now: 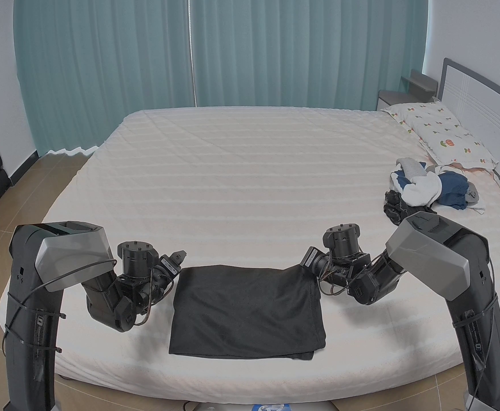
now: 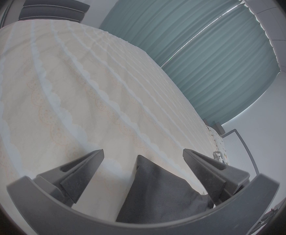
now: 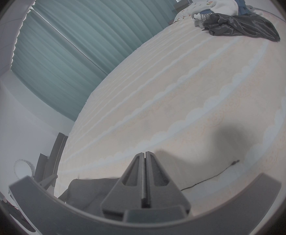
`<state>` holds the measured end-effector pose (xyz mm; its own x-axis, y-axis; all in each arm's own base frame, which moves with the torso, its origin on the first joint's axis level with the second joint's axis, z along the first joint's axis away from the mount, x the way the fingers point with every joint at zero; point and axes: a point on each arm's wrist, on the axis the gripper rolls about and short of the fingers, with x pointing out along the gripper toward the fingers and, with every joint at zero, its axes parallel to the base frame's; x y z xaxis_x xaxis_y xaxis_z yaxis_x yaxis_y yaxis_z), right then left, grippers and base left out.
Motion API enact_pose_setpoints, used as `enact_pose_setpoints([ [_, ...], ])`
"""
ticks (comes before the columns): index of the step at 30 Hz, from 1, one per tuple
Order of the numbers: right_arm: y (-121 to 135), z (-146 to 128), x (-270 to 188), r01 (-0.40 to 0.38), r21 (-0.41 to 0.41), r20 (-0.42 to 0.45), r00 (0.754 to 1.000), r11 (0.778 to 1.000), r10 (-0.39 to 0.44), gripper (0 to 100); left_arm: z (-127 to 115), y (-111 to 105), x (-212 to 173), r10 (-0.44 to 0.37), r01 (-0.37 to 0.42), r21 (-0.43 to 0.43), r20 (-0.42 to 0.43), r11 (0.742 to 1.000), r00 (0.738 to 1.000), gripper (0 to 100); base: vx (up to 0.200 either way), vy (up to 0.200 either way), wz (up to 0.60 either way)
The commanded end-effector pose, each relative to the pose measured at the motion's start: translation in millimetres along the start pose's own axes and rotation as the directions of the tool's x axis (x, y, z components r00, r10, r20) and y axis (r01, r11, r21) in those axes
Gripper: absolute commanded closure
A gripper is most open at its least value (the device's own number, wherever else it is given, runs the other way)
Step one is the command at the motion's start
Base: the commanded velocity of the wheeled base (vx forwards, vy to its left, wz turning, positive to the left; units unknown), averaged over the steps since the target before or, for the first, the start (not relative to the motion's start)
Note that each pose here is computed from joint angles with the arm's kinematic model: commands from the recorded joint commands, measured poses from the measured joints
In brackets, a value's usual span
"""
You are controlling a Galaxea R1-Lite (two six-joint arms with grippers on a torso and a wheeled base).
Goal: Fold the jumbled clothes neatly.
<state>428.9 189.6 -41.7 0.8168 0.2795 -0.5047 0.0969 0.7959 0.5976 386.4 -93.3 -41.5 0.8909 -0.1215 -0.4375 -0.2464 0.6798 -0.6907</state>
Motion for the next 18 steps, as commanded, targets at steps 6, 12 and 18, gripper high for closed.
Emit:
enact_pose_setpoints([
  [6, -3.4, 2.4, 4.4, 0.022, 0.004, 0.045, 0.999, 1.000, -0.022, 100, -0.4, 0.5, 0.2, 0.001, -0.001, 0.001, -0.002, 1.000, 1.000, 0, 0.000, 0.000, 0.00],
  [12, -5.1, -0.2, 4.5, 0.027, 0.004, 0.041, 0.999, 1.000, -0.027, 100, 0.0, 0.1, 0.0, 0.001, -0.001, 0.001, 0.000, 1.000, 1.000, 0, 0.000, 0.000, 0.00],
  [18, -5.1, 0.5, 4.6, 0.041, 0.007, 0.059, 0.997, 0.999, -0.042, 100, 0.0, 0.1, 0.0, 0.001, -0.001, -0.001, 0.000, 1.000, 1.000, 0, 0.000, 0.000, 0.00],
])
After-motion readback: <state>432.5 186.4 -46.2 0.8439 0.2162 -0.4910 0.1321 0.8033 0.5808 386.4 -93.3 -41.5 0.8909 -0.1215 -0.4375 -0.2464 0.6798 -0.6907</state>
